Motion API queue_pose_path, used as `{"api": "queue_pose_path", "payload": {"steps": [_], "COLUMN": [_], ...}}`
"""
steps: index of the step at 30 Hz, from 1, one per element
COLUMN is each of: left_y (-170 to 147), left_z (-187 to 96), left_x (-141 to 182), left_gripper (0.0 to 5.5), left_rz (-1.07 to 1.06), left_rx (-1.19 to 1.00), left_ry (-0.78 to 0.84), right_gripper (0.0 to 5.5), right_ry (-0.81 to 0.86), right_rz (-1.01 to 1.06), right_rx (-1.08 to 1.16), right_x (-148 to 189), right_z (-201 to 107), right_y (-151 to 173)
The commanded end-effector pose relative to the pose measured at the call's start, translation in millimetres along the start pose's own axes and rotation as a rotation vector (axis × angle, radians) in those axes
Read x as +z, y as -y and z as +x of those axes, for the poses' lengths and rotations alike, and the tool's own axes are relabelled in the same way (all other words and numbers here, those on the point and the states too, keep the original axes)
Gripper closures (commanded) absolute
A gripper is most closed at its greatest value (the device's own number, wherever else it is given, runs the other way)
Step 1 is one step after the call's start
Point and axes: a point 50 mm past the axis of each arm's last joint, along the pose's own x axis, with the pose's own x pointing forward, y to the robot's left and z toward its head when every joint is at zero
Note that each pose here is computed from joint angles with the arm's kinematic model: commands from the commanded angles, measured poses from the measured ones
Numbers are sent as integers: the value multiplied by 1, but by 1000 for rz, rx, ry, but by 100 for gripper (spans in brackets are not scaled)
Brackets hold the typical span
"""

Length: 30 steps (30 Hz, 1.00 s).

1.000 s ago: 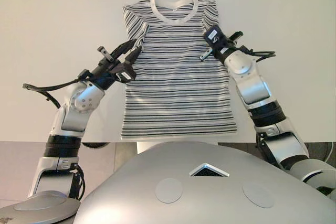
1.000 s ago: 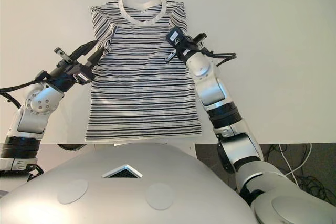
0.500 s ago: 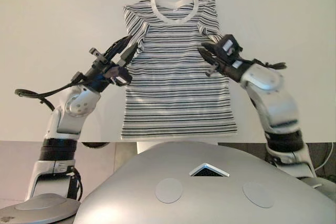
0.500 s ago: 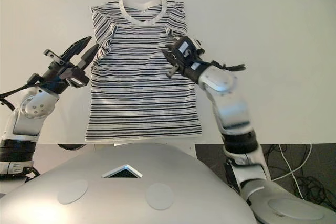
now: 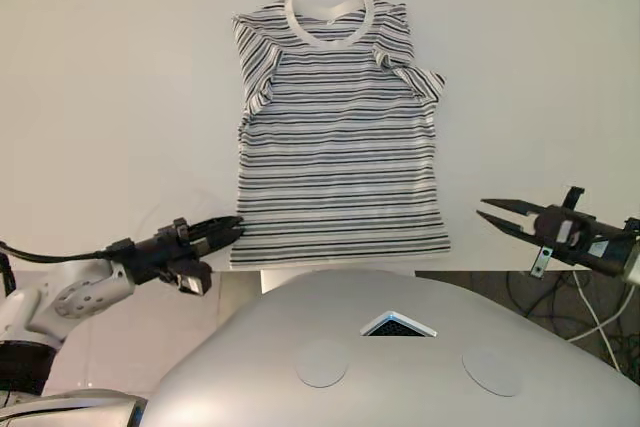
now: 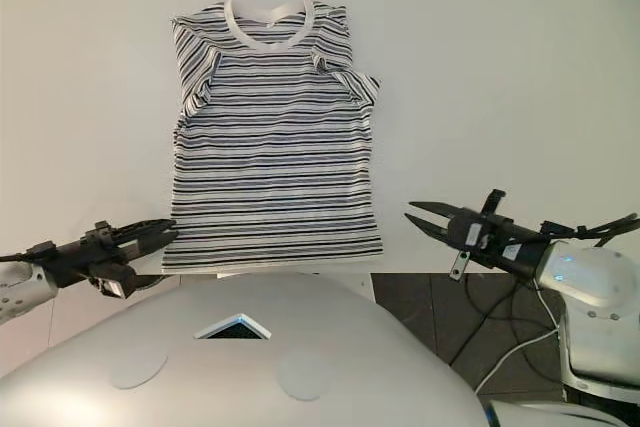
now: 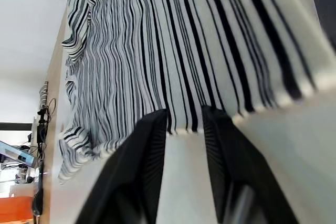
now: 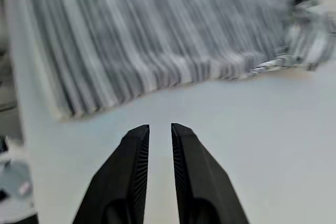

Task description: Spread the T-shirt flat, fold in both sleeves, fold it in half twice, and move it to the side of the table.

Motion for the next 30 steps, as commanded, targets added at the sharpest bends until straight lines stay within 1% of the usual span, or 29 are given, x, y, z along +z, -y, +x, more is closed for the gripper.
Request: {"api": "queue_pose_path", "payload": {"steps": [1, 3, 5, 11, 15, 19, 24, 25, 26, 28, 30], "left_y": [10, 8, 8, 12, 1, -9, -20, -23, -25, -29, -32], "left_z": [-16, -17, -13, -7, 6, 16, 14, 14, 14, 15, 17], "left_x": [0, 1, 4, 10, 21, 26, 33, 34, 35, 36, 38], "left_gripper": [363, 335, 320, 320, 320, 320, 320, 339, 344, 390, 420], "left_rz": [36, 83, 133, 195, 251, 278, 280, 278, 277, 272, 266], "left_rx": [-94, -86, -104, -187, -203, -215, -253, -255, -258, -261, -262], "left_ry": [-16, -9, 6, 39, 99, 121, 117, 115, 114, 111, 111], "right_gripper": [414, 382, 378, 378, 378, 378, 378, 378, 378, 378, 378], "right_ry": [-93, -118, -114, -110, -73, -46, -17, -11, -5, 7, 18], "right_rz": [-85, -123, -142, -165, -187, -207, -230, -238, -243, -250, -257], "right_rx": [52, 51, 56, 90, 113, 119, 136, 139, 142, 154, 169], "right_x": [-7, -9, -6, -2, 6, 10, 15, 16, 17, 20, 22], "right_z": [1, 3, 5, 8, 16, 26, 35, 38, 40, 43, 46], "right_y": [-6, -6, -7, -11, -14, -12, -11, -10, -10, -10, -10]}}
